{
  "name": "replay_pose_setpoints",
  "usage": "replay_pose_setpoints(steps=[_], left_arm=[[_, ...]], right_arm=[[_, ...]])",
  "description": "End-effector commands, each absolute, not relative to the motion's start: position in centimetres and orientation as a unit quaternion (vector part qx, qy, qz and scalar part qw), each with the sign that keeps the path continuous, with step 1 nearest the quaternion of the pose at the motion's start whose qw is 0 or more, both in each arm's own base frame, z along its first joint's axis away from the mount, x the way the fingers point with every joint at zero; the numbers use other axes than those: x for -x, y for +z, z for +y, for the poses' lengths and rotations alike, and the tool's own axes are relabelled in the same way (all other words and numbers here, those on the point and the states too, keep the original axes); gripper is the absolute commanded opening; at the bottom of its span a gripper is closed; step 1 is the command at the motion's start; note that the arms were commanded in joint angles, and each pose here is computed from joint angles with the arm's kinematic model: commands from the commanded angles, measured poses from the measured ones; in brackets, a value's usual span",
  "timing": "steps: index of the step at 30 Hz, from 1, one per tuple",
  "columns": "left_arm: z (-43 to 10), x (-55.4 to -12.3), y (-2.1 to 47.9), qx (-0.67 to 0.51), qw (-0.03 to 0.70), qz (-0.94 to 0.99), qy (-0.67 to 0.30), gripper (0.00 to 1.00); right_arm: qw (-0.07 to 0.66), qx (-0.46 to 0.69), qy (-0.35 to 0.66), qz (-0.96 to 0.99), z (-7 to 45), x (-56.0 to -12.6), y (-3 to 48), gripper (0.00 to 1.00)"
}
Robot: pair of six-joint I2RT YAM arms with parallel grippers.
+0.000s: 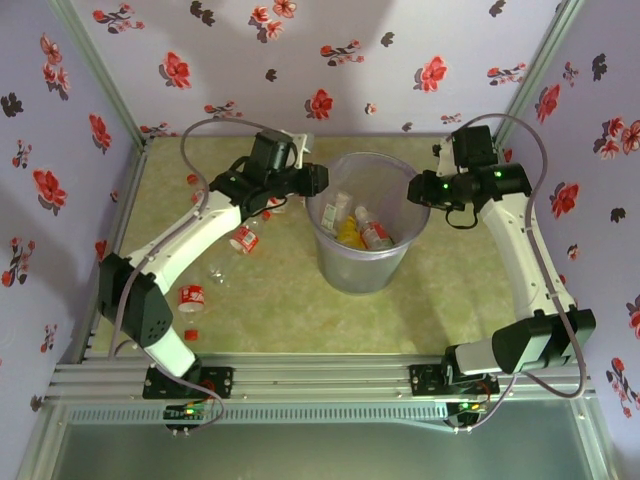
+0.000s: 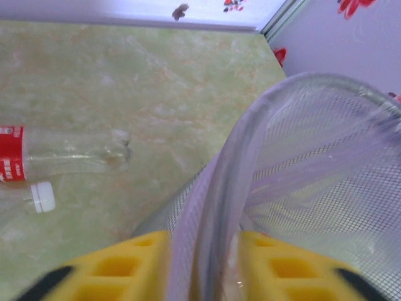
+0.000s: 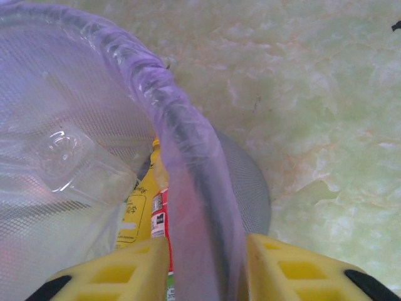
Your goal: Put the plastic bottles in the bin
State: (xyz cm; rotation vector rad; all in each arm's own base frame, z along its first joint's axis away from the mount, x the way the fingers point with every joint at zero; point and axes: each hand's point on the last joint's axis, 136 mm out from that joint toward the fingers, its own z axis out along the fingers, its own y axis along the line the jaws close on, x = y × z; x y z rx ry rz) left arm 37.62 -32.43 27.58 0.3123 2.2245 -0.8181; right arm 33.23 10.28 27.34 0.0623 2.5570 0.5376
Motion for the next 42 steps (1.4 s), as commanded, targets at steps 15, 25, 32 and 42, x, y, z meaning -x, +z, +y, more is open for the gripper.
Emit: replay_pose_setpoints(steps=[15,25,32,42], left_arm=[[-30.9,-36.3,35.5,-0.172,0.437,0.827,-0.308,1.0],[-20.1,-36.3,37.8,-0.094,0.471,0.853,-0.204,1.0],[-4.6,-38.6,29.9,0.116,0.424,0.893,-0.093,0.97],[2.7,-44.8,19.6,0.241,0.363,0.897,-0.077,0.79]], right_arm=[[0.269,-0.03,0.18,0.946,9.6,-33.6,27.4,0.05],[0.279,-0.029,0.181,0.943,9.6,-33.8,28.1,0.0],[0.28,-0.024,0.177,0.943,9.5,-33.6,28.1,0.0],[0.279,-0.006,0.201,0.939,10.9,-32.8,28.1,0.0]])
